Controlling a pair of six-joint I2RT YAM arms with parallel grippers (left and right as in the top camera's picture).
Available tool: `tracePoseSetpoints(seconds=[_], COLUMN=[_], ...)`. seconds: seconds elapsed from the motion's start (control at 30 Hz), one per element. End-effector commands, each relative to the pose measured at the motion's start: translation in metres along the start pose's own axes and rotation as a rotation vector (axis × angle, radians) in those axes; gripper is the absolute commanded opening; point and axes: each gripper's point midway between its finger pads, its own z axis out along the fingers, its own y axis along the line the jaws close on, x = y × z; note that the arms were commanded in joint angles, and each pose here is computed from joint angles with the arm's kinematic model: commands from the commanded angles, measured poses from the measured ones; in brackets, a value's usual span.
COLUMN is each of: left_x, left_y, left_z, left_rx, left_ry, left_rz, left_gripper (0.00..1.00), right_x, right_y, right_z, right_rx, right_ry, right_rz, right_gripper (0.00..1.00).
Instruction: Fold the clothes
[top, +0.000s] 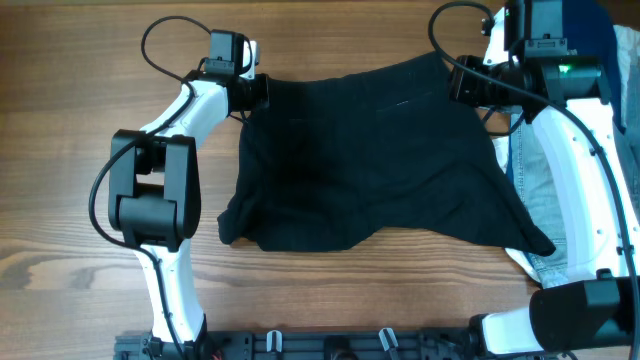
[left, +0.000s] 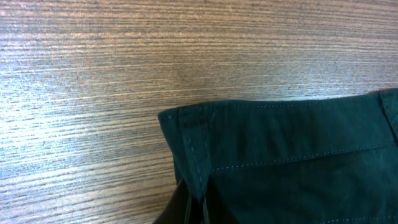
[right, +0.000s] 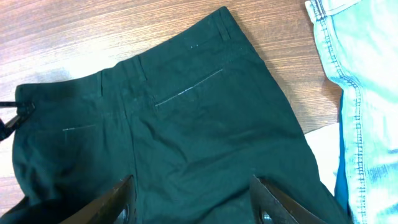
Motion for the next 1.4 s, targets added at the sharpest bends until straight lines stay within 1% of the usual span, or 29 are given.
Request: tracePoseSetpoints(seconds=[0.0,0.13,0.27,0.37,0.43,0.53,0.77,0.87,1.0,1.13,1.27,1.3,1.33,1.37], left_x=[-0.037,-0.096,-0.148,-0.178,-0.192,-0.19,-0.151,-0.144,-0.143,-0.14,-0.13,-0.127,-0.126,-0.124], left_y=[-0.005,0.005,0.006,0.012,0.026,0.047,0.081,0.088,0.089,0.089,0.089,0.09,0.09,0.09], left_z=[-0.024,-0.076,-0.128,-0.162,-0.183,-0.194,-0.183,-0.182,-0.182,-0.181,-0.178,-0.178,-0.178,-0.177], left_rx=[-0.024,-0.156,-0.193,-0.222,-0.282,-0.356,-0.417,-0.427,-0.428,-0.428,-0.433,-0.434,-0.436,-0.437], left_ry=[-0.105,-0.289,-0.444,-0.535,-0.579,-0.562,-0.384,-0.355,-0.349,-0.337,-0.292,-0.281,-0.274,-0.268], left_rz=[0.024,0.023,0.019,0.001,-0.024,-0.054,-0.093,-0.105,-0.106,-0.106,-0.105,-0.105,-0.105,-0.105], left_gripper=[0.04,0.04,0.04,0.04,0.04,0.04,0.04,0.04,0.04,0.05,0.13,0.18,0.3,0.39], right_x=[0.0,-0.002,0.002,0.009,0.015,0.023,0.038,0.049,0.077,0.086,0.091,0.094,0.096,0.099], right_y=[-0.001,0.006,0.019,0.028,0.031,0.039,0.061,0.065,0.081,0.09,0.098,0.1,0.1,0.099], right_z=[0.003,0.011,0.031,0.049,0.063,0.076,0.103,0.116,0.133,0.156,0.175,0.179,0.184,0.19], right_rx=[0.007,-0.016,-0.053,-0.069,-0.066,-0.067,-0.08,-0.079,-0.139,-0.147,-0.19,-0.204,-0.204,-0.201], right_ry=[-0.001,0.002,0.04,0.082,0.117,0.15,0.197,0.239,0.333,0.348,0.354,0.361,0.37,0.379], right_rz=[0.021,0.014,-0.004,-0.014,-0.017,-0.035,-0.099,-0.146,-0.266,-0.323,-0.353,-0.359,-0.357,-0.356], right_gripper=[0.57,0.56,0.56,0.56,0.57,0.57,0.57,0.57,0.57,0.57,0.57,0.57,0.57,0.57])
